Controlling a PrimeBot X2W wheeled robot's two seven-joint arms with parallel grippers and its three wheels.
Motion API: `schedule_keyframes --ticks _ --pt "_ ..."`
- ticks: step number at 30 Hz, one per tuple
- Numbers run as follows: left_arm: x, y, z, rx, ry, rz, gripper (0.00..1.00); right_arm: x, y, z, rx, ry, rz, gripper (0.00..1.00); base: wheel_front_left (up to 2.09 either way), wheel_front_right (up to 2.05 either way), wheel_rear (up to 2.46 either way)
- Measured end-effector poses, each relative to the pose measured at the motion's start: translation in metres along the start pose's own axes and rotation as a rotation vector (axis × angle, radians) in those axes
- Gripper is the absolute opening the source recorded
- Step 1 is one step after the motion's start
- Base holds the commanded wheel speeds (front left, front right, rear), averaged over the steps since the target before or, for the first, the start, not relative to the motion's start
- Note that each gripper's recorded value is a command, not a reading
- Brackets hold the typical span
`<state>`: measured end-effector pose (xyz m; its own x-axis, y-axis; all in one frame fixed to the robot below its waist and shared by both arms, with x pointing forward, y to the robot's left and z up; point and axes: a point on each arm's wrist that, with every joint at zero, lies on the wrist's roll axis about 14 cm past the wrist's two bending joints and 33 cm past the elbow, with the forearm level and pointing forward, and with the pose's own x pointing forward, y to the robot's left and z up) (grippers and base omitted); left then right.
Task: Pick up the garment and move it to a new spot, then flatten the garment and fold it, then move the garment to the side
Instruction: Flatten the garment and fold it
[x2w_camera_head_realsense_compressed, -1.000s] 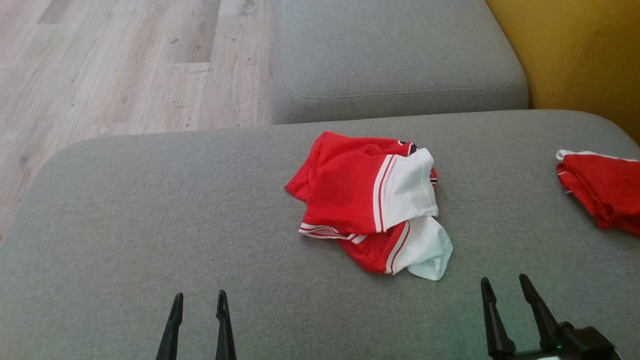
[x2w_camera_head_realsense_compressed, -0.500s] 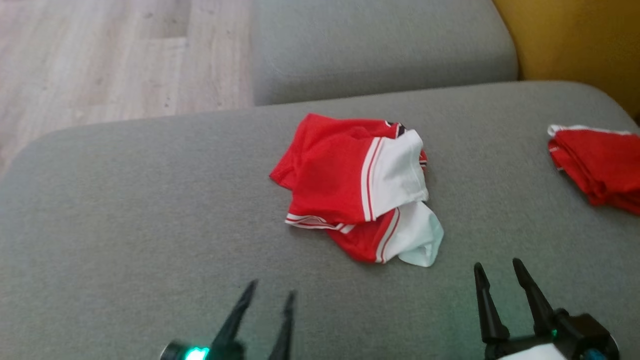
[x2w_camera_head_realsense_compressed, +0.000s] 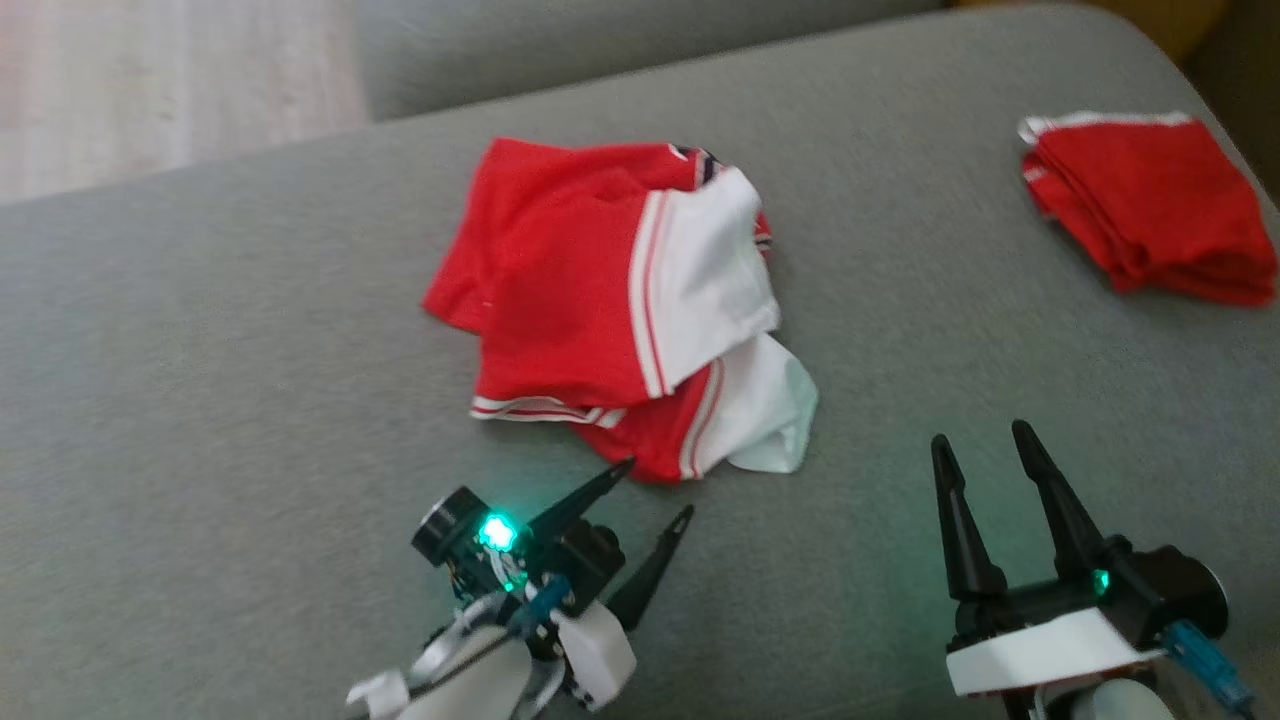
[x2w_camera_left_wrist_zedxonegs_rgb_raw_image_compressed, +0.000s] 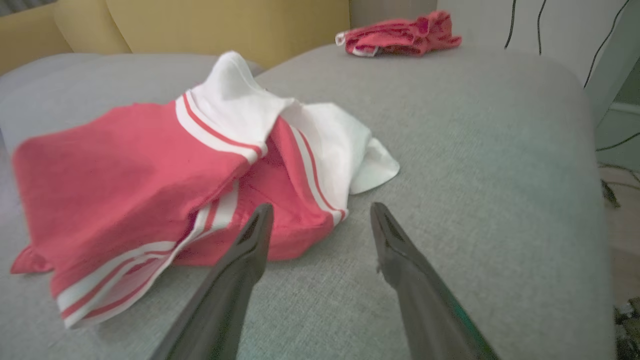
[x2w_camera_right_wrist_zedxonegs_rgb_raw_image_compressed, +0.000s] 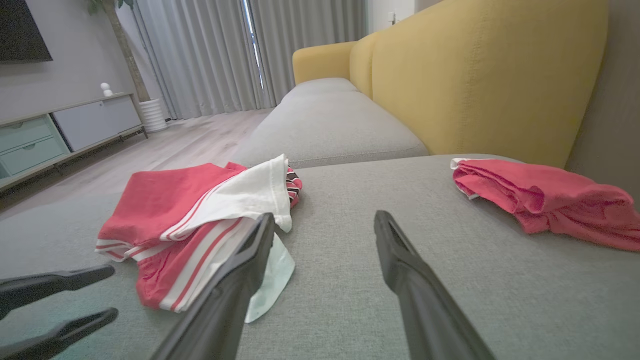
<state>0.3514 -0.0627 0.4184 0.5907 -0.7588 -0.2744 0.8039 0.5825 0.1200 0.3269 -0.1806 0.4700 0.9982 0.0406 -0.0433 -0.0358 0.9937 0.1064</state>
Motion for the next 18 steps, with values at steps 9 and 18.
schedule_keyframes --ticks 9,18 --pt "0.038 -0.003 -0.043 0.012 0.149 -0.093 0.81 -0.006 -0.027 -0.011 -0.015 0.049 -0.096 1.0 0.0 0.0 0.0" --pt "0.042 0.0 -0.027 0.042 0.083 -0.08 0.0 -0.015 -0.029 -0.003 -0.014 0.021 -0.109 1.0 0.0 0.0 0.0"
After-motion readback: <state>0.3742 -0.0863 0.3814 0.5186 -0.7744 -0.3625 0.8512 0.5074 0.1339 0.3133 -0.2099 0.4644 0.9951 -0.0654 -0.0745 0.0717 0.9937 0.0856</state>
